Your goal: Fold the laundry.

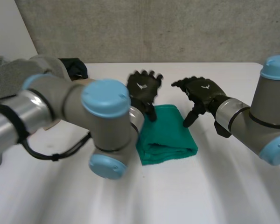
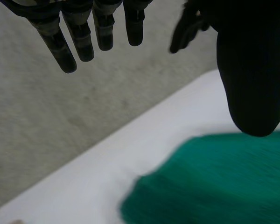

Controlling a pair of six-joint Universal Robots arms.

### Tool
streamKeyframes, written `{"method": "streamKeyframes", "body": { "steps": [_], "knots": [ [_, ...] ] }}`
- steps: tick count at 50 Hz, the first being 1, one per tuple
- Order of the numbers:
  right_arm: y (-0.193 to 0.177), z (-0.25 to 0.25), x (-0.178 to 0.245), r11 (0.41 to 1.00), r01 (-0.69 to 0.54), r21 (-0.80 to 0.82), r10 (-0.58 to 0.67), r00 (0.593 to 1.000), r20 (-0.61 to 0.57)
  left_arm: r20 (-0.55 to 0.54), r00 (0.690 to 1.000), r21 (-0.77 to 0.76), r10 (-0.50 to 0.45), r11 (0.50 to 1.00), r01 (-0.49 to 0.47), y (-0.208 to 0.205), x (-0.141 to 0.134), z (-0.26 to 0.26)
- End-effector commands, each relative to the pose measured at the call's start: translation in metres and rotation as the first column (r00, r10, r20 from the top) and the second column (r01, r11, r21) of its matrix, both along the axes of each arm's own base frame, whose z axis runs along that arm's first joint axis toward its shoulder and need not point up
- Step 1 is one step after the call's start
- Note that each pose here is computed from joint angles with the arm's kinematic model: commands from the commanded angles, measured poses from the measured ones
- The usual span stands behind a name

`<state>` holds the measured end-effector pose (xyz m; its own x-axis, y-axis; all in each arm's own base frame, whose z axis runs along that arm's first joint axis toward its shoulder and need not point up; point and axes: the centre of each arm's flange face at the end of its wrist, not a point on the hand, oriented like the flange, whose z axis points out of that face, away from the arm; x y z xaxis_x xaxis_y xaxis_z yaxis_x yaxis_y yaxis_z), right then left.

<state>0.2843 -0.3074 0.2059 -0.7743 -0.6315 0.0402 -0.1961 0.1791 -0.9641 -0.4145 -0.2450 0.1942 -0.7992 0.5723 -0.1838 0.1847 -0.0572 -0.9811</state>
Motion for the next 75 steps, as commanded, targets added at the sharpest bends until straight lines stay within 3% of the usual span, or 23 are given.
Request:
{"method": "streamKeyframes", "body": {
  "steps": [1,5,13,19,23,31,34,35,40,63,75],
  "knots": [
    [-0.012,-0.039,0.005,0.994,-0.014,0.112,0.024,0.996,-0.088,0.106,0.994,0.076,0.039,0.996,-0.047,0.001,-0.005,-0.05],
    [-0.014,-0.063,0.006,0.989,-0.031,0.147,0.051,0.99,-0.13,0.182,0.976,0.099,0.117,0.986,-0.137,-0.003,0.01,-0.061],
    [-0.017,-0.078,0.005,0.991,-0.046,0.123,0.073,0.973,-0.22,0.32,0.94,0.136,0.115,0.977,-0.166,0.0,0.03,-0.081],
    [-0.017,-0.067,0.004,0.995,-0.044,0.086,0.064,0.968,-0.245,0.316,0.943,0.129,0.1,0.981,-0.147,0.003,0.028,-0.074],
    [-0.015,-0.044,-0.003,0.999,-0.024,0.047,0.034,0.975,-0.22,0.245,0.966,0.085,0.086,0.99,-0.11,0.001,0.024,-0.04],
    [-0.002,-0.042,-0.02,0.991,0.076,0.11,-0.065,0.993,-0.098,0.087,0.994,-0.005,-0.059,0.998,0.06,-0.018,0.028,0.028],
    [0.008,-0.06,-0.029,0.98,0.093,0.179,-0.075,0.992,-0.103,0.055,0.974,-0.006,-0.219,0.975,0.22,-0.013,0.023,0.039],
    [0.014,-0.068,-0.029,0.977,0.084,0.199,-0.064,0.992,-0.105,0.039,0.953,-0.002,-0.3,0.954,0.3,-0.007,0.019,0.042],
    [0.023,-0.079,-0.026,0.979,0.046,0.198,-0.031,0.996,-0.08,-0.01,0.897,0.059,-0.443,0.895,0.443,0.007,0.016,0.046],
    [0.013,-0.108,0.008,0.984,-0.044,0.174,0.051,0.998,-0.034,-0.023,0.887,0.097,-0.461,0.882,0.461,0.013,0.015,0.042],
    [-0.046,-0.078,0.001,0.996,0.073,0.041,-0.076,0.995,0.065,-0.022,0.889,0.096,-0.458,0.884,0.458,0.012,0.016,0.042]
  ]
}}
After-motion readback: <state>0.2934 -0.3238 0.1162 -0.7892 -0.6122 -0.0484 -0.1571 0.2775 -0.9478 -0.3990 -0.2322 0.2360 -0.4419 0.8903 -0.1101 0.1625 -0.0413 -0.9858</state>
